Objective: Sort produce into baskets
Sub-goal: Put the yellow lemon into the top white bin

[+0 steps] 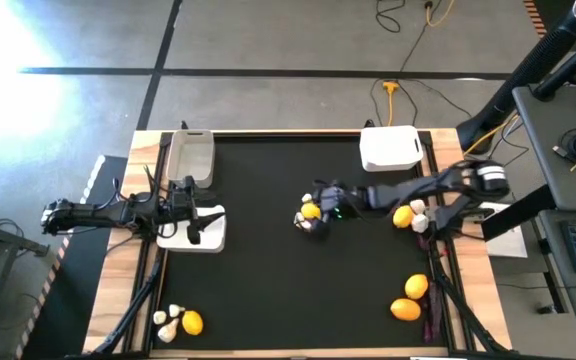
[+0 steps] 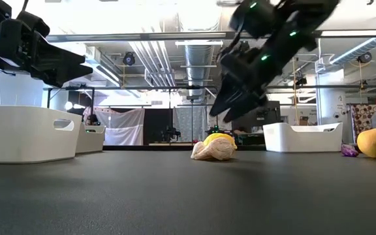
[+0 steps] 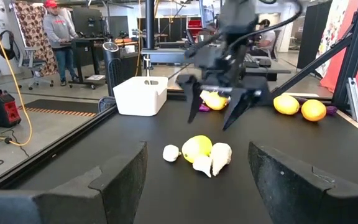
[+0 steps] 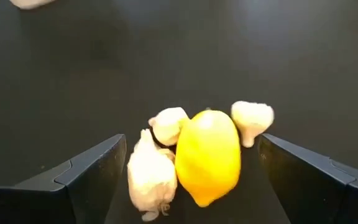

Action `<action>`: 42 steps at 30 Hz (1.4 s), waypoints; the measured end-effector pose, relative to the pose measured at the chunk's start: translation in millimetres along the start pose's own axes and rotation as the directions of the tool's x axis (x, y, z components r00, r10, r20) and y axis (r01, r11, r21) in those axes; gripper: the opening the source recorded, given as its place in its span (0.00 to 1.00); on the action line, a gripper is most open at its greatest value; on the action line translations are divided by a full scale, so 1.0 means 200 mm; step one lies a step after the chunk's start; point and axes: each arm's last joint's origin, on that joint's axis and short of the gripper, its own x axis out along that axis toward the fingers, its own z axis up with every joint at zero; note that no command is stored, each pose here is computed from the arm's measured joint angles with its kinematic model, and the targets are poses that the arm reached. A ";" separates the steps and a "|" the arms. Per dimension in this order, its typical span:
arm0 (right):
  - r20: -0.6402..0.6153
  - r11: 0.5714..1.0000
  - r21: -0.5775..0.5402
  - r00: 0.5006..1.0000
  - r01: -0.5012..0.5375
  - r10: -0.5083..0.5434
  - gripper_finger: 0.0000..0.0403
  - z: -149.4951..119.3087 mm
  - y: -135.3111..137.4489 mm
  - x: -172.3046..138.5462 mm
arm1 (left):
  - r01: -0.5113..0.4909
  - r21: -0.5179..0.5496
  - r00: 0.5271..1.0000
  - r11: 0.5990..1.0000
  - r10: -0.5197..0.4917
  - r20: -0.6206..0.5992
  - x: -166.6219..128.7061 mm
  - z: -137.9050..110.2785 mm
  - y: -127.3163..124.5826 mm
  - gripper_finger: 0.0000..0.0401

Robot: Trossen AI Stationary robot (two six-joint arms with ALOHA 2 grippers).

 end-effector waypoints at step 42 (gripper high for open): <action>-0.480 0.959 -0.068 0.834 0.275 -0.272 0.50 0.30 -0.14 0.08 | 0.000 0.000 1.000 1.000 0.000 -0.001 0.00 0.00 0.00 0.65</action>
